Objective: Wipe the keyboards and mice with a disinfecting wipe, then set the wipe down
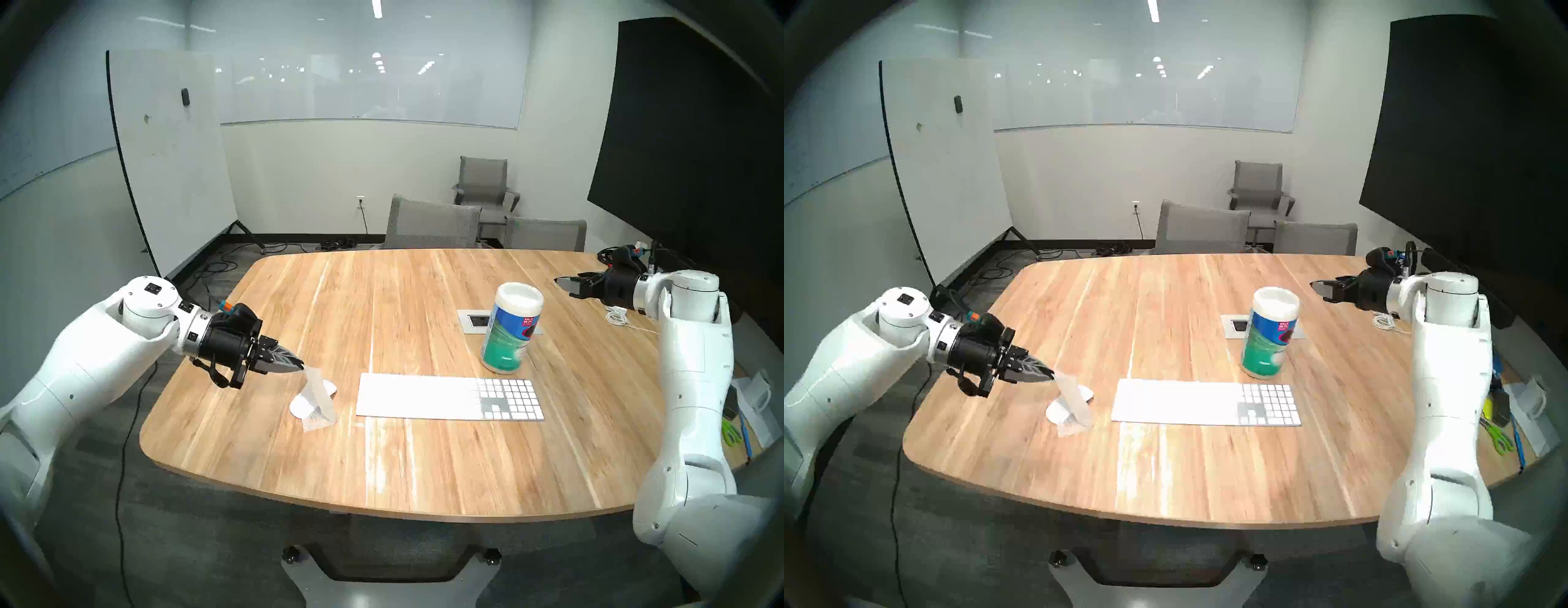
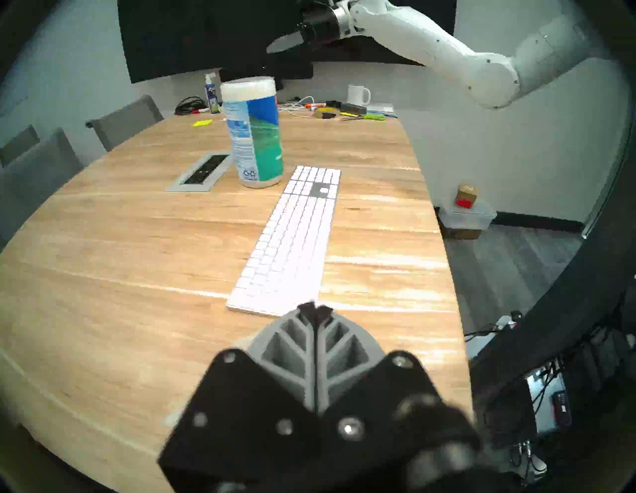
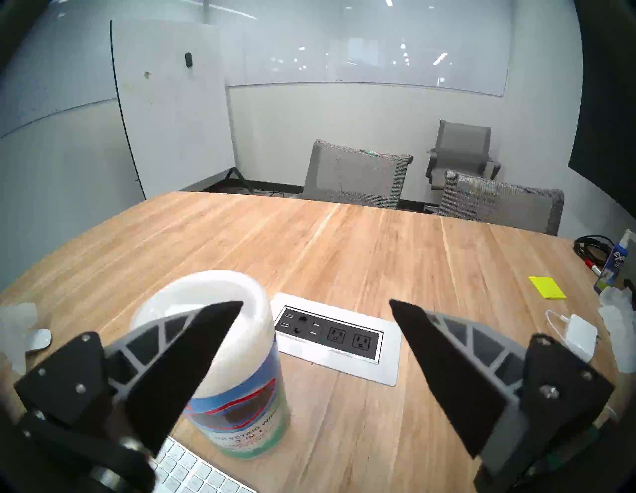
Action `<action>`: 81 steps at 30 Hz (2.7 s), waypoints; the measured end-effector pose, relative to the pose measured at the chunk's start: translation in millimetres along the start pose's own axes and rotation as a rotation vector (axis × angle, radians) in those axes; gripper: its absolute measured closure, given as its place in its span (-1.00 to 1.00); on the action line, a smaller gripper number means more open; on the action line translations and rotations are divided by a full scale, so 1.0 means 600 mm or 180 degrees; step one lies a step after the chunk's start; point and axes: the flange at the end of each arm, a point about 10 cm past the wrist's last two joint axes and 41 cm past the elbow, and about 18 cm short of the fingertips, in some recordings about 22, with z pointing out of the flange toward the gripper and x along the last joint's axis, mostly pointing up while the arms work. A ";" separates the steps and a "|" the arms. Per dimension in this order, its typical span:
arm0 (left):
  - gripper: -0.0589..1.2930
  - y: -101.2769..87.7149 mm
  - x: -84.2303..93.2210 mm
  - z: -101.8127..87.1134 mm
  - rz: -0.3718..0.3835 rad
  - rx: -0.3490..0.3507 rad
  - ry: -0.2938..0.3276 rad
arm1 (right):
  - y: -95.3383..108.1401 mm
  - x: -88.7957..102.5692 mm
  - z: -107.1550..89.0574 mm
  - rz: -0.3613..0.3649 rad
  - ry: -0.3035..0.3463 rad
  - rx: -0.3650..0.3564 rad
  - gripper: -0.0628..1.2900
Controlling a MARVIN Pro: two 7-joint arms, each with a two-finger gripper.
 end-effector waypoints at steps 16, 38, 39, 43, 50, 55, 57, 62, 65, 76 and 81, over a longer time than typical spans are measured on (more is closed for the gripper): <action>0.94 0.123 -0.118 0.098 -0.0641 -0.0749 -0.0236 | 0.000 -0.001 0.000 0.0002 -0.0002 0.0001 -0.91; 0.94 0.213 -0.114 0.118 -0.0709 -0.1162 -0.0212 | 0.001 0.000 0.000 -0.0003 0.0003 0.0001 -0.91; 0.94 0.216 -0.108 0.118 -0.0681 -0.1173 -0.0194 | 0.001 0.000 0.000 -0.0004 0.0004 0.0001 -0.91; 0.94 0.220 -0.083 0.118 -0.0561 -0.1176 -0.0123 | 0.001 0.000 0.000 -0.0006 0.0005 0.0001 -0.91; 0.94 0.206 -0.015 0.105 -0.0226 -0.1042 0.0067 | 0.001 0.002 0.000 -0.0012 0.0011 0.0000 -0.91; 0.94 0.181 0.059 0.082 0.0114 -0.0805 0.0269 | 0.001 0.004 -0.001 -0.0020 0.0021 0.0000 -0.91; 0.94 0.170 0.088 0.069 0.0248 -0.0681 0.0347 | 0.000 0.005 -0.001 -0.0024 0.0026 -0.0001 -0.91; 0.94 0.146 0.160 0.033 0.0561 -0.0319 0.0517 | 0.000 0.009 -0.002 -0.0039 0.0043 -0.0003 -0.91; 0.94 0.138 0.196 0.012 0.0706 -0.0085 0.0596 | 0.000 0.013 -0.003 -0.0054 0.0059 -0.0005 -0.91; 0.94 0.111 0.228 -0.050 0.0685 0.0659 0.0528 | -0.001 0.025 -0.006 -0.0097 0.0105 -0.0012 -0.91; 0.94 0.105 0.217 -0.062 0.0538 0.0847 0.0430 | -0.002 0.027 -0.007 -0.0108 0.0116 -0.0013 -0.91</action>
